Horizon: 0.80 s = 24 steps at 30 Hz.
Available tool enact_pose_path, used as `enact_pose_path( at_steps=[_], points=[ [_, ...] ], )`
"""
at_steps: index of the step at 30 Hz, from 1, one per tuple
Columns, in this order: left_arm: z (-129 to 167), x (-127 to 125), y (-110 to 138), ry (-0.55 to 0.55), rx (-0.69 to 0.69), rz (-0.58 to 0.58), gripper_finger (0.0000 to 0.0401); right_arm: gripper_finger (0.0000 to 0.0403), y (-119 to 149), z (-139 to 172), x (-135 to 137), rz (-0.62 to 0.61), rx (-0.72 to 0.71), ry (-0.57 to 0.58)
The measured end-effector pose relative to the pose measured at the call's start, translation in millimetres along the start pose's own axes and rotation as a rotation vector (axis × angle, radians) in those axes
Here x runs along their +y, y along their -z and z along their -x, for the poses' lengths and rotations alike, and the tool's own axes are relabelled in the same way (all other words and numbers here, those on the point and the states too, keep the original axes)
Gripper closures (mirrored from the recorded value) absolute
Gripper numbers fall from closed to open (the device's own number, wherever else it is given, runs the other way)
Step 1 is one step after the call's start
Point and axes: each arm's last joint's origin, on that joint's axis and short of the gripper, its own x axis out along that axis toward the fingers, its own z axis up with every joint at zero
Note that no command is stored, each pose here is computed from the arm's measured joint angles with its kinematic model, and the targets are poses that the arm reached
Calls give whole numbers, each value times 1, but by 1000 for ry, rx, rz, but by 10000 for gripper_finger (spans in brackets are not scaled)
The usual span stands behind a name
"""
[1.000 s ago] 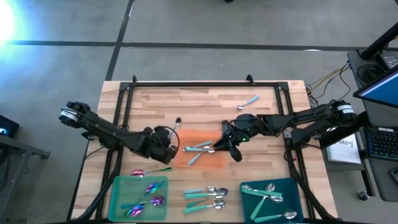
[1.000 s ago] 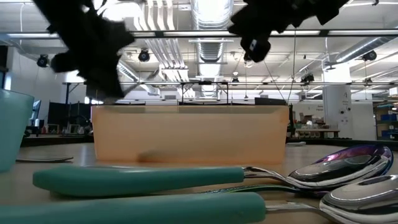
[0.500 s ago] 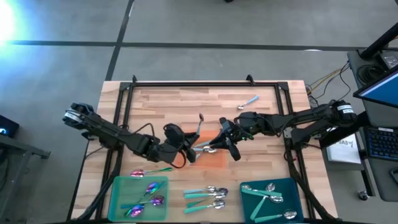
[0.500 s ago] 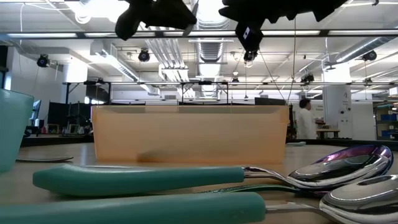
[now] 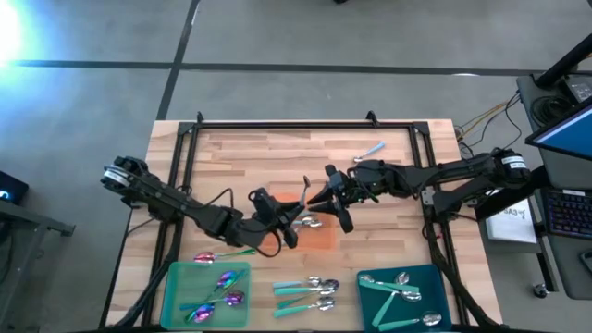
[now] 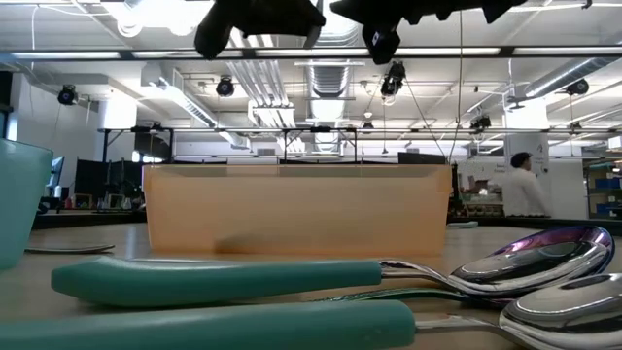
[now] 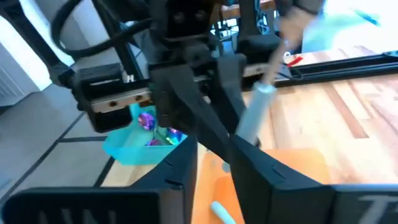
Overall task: Sort silverware by color (type)
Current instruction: Put the blue spoon into the orange bin
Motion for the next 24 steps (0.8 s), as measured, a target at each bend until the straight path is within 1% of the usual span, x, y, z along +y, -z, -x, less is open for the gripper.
enact_pose_path(
  at_steps=[3,6,12,17,19,24],
  points=[
    [0,-2,-4,5,-33,-23,371,295,0,0,-3,1,-4,26],
    [-1,-2,-3,5,-36,-34,371,279,-2,0,-4,12,-19,72],
    [-5,-7,0,19,-64,-27,371,266,-5,0,-4,25,-34,81],
    [-9,-12,-2,70,-110,-22,371,273,-9,0,-3,28,-52,98],
    [-9,-12,-2,65,-118,-29,371,279,-10,0,-3,27,-53,99],
    [-10,-12,-2,59,-125,-31,371,314,-13,1,-2,30,-62,96]
  ],
)
